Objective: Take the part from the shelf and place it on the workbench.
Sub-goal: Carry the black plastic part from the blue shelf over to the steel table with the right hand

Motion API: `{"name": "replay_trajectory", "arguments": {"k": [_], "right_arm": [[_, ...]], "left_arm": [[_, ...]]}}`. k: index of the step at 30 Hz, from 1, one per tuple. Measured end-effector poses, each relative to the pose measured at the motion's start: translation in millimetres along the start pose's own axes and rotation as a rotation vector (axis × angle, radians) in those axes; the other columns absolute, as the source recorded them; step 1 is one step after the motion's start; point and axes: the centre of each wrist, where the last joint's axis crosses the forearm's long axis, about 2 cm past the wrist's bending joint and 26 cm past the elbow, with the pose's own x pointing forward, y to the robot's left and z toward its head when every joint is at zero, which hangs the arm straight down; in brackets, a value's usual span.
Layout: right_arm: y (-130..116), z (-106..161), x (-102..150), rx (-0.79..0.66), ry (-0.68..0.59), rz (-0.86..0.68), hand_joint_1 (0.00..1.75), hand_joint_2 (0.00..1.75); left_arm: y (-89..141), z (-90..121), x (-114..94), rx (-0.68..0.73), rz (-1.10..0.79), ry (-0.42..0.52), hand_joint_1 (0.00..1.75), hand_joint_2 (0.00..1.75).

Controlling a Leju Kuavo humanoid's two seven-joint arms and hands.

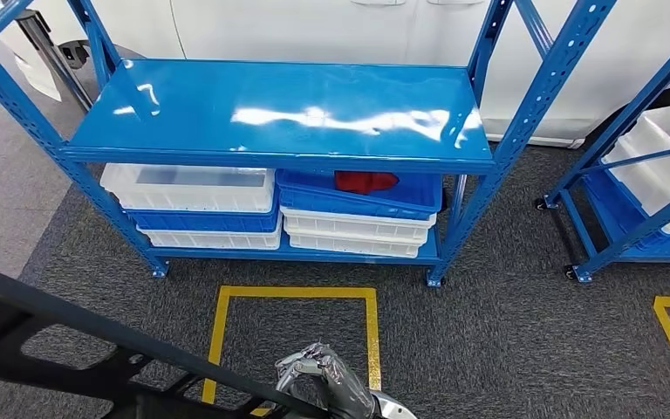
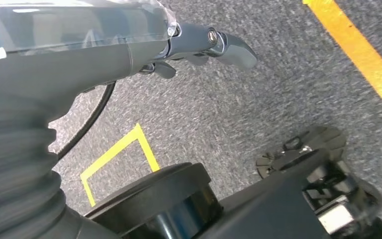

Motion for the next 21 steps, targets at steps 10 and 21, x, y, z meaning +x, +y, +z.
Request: {"name": "replay_trajectory", "arguments": {"k": [10, 21], "right_arm": [[0.9, 1.2, -0.2, -0.002, 0.002, -0.003, 1.69, 1.75], [0.2, 0.9, -0.2, 0.006, 0.0, -0.008, 1.69, 1.75]], "left_arm": [[-0.5, 0.0, 1.3, -0.001, 0.0, 0.002, 0.0, 1.75], [-1.4, 0.4, -0.6, 0.002, 0.003, -0.009, 0.0, 1.75]]}}
